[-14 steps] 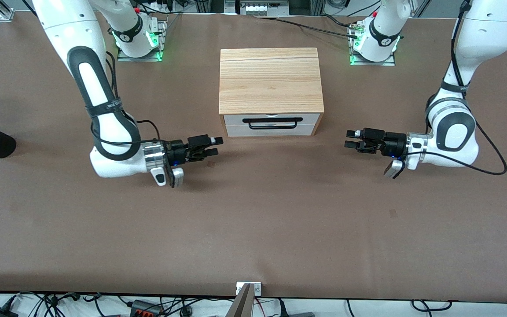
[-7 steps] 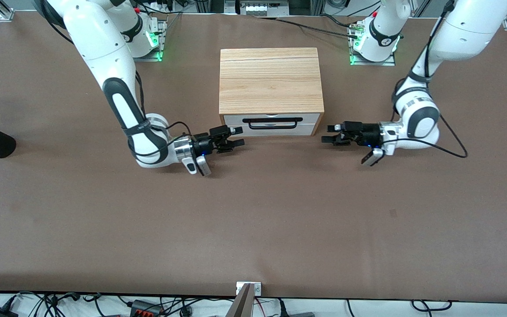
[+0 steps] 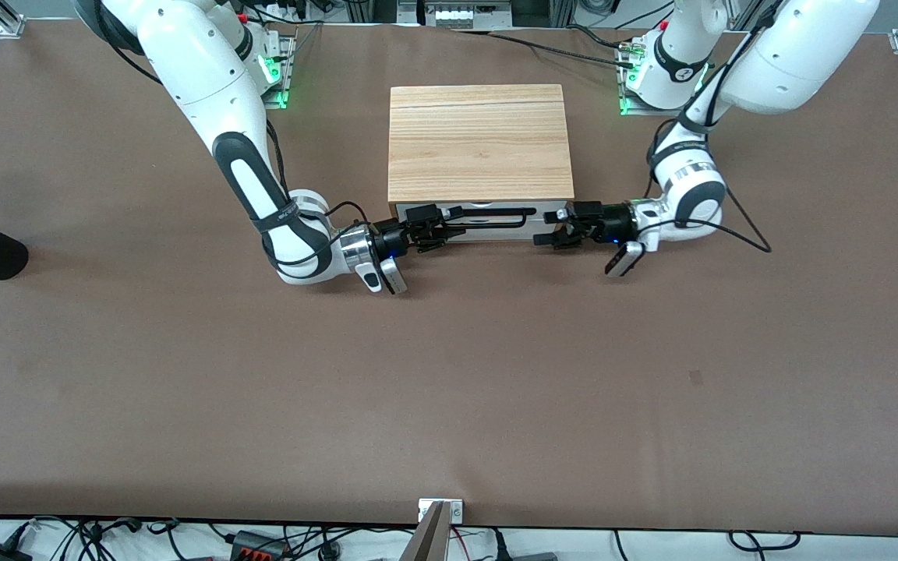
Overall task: Pull top drawer with both arms simultaneously
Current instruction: 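Move both grippers onto the black drawer handle from either end, then close both grippers on the black handle ends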
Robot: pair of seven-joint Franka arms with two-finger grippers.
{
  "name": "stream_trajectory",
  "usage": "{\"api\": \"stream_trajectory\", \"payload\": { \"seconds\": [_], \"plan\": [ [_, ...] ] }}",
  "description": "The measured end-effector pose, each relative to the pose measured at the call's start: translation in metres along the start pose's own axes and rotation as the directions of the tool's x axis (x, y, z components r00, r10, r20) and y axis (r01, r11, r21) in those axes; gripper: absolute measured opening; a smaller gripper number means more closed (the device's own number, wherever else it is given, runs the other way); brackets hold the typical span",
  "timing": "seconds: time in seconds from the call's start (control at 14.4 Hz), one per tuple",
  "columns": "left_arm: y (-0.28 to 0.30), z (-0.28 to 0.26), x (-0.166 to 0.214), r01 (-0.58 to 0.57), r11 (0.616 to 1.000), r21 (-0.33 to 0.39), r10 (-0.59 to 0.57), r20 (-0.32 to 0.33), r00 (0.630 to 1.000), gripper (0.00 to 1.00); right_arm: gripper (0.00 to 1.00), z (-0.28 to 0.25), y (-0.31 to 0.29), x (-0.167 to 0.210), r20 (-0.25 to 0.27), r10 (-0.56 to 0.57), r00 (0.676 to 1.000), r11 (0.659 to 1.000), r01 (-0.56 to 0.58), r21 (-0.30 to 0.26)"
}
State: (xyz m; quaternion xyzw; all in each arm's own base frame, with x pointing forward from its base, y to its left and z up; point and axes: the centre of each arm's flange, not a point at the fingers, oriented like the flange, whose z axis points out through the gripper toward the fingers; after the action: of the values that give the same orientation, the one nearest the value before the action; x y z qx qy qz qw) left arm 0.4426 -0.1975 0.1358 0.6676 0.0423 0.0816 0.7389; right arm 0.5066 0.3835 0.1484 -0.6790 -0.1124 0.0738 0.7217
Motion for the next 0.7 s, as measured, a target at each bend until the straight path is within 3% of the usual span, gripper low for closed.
{"api": "stream_trajectory", "payload": {
  "seconds": [0.07,0.21,0.49,0.56,0.7],
  "plan": [
    [-0.006,0.002,-0.004,0.005,1.0,-0.004,-0.005,-0.012,1.0,0.96,0.63,-0.002,0.0,0.001,-0.002,0.0,1.0,1.0,0.0,-0.002],
    [-0.009,0.003,-0.005,0.01,1.0,-0.007,-0.01,-0.026,1.0,0.93,0.5,-0.003,0.0,0.001,-0.004,-0.001,1.0,1.0,0.001,-0.004],
    [-0.006,0.015,-0.008,0.014,1.0,-0.026,-0.015,-0.032,0.999,0.77,0.49,-0.003,0.002,0.001,-0.007,0.0,1.0,1.0,0.0,-0.015],
    [-0.006,0.017,-0.008,0.015,0.999,-0.03,-0.016,-0.033,0.999,0.68,0.48,-0.003,0.003,0.001,-0.007,0.001,1.0,1.0,-0.001,-0.017],
    [-0.005,0.018,-0.009,0.016,0.999,-0.032,-0.017,-0.035,0.999,0.63,0.47,-0.003,0.004,0.0,-0.006,0.002,1.0,1.0,-0.002,-0.019]
  ]
}}
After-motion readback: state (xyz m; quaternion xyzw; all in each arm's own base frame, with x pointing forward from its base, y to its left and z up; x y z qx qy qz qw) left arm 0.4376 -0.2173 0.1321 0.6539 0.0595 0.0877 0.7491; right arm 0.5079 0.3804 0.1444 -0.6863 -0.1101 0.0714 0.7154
